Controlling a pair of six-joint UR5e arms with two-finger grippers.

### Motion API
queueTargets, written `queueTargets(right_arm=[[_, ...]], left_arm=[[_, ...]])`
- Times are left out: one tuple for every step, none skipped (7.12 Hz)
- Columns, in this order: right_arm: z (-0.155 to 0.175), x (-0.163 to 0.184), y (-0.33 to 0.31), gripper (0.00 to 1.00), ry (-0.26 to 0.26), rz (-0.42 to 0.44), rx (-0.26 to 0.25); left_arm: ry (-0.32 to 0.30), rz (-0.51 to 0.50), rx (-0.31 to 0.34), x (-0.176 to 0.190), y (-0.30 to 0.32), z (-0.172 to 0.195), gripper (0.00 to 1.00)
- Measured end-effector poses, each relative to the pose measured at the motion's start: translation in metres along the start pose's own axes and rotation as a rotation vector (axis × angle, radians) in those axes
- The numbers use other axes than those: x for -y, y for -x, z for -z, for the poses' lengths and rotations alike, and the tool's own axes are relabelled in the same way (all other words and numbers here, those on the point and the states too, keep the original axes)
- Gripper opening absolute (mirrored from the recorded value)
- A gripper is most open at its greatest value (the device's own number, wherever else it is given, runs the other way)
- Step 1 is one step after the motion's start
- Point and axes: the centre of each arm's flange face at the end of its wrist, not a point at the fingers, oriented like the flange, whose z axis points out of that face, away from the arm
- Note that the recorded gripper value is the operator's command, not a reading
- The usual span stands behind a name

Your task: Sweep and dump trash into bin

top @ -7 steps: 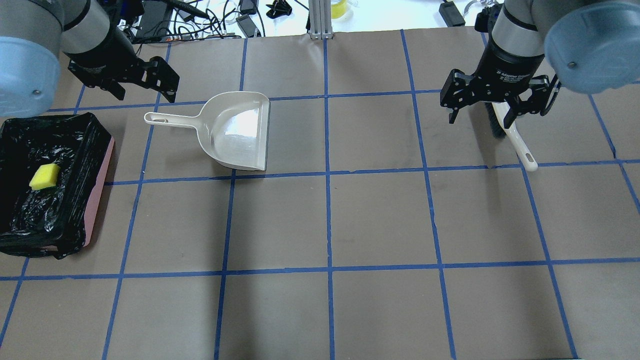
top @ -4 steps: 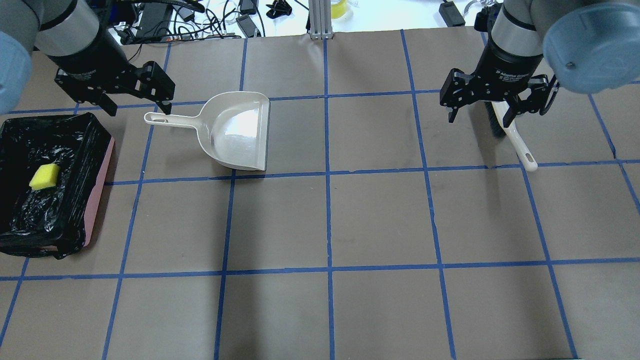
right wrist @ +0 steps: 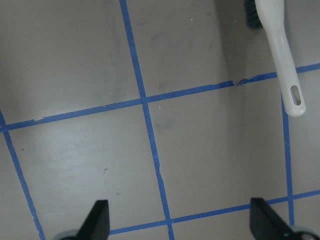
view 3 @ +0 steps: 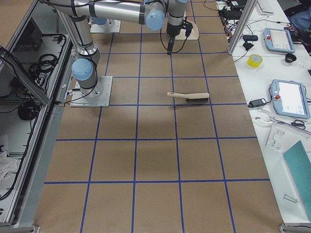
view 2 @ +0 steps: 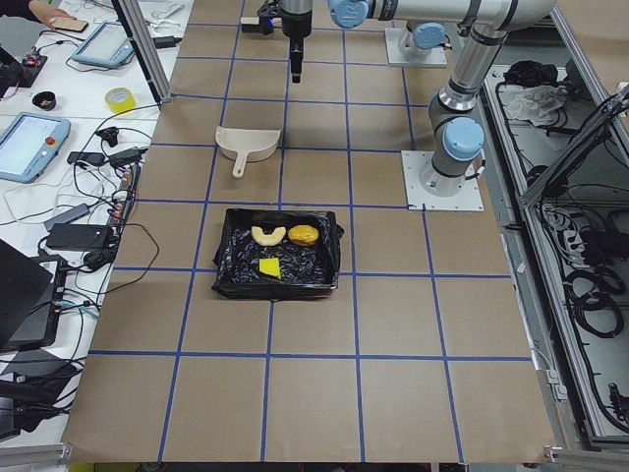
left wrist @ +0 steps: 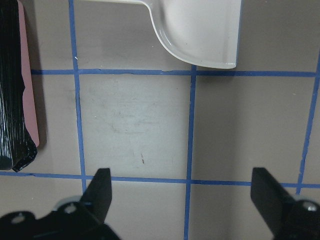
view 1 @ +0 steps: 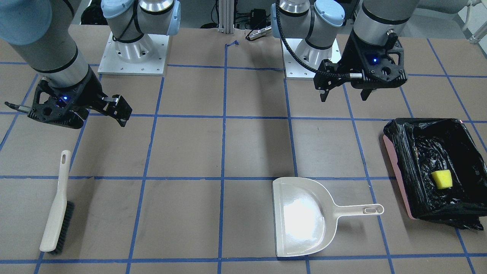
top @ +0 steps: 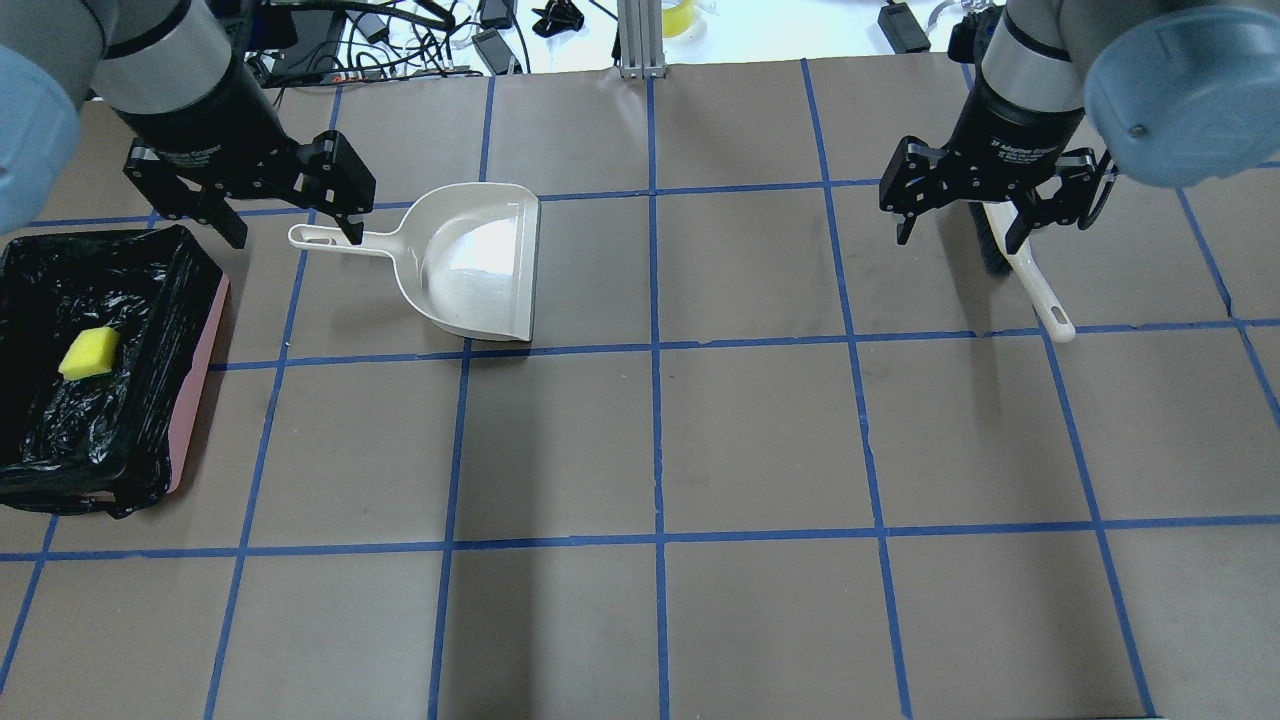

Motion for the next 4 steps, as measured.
queueTargets(right_arm=[[0.0005, 0.0012, -0.0001, 1.00, -0.007, 0.003, 0.001], [0.0009, 0.0017, -0.0002, 1.00, -0.012, 0.004, 0.003], [0.0024, 0.0014, 0.0000, 1.00, -0.016, 0.006, 0.007], [0.0052, 0.0005, 0.0000, 1.00, -0.024, 0.006, 0.011]], left_arm=[[-0.002, -0.001, 0.001, 0.0001, -0.0023, 0.0006, 1.00], [-0.003, 0.004, -0.014, 0.0005, -0.0038, 0.0012, 1.00], [-0.006, 0.009, -0.039, 0.0011, -0.0058, 0.0017, 1.00], [-0.017, 0.010, -0.051, 0.0021, -0.0054, 0.0029, 1.00]])
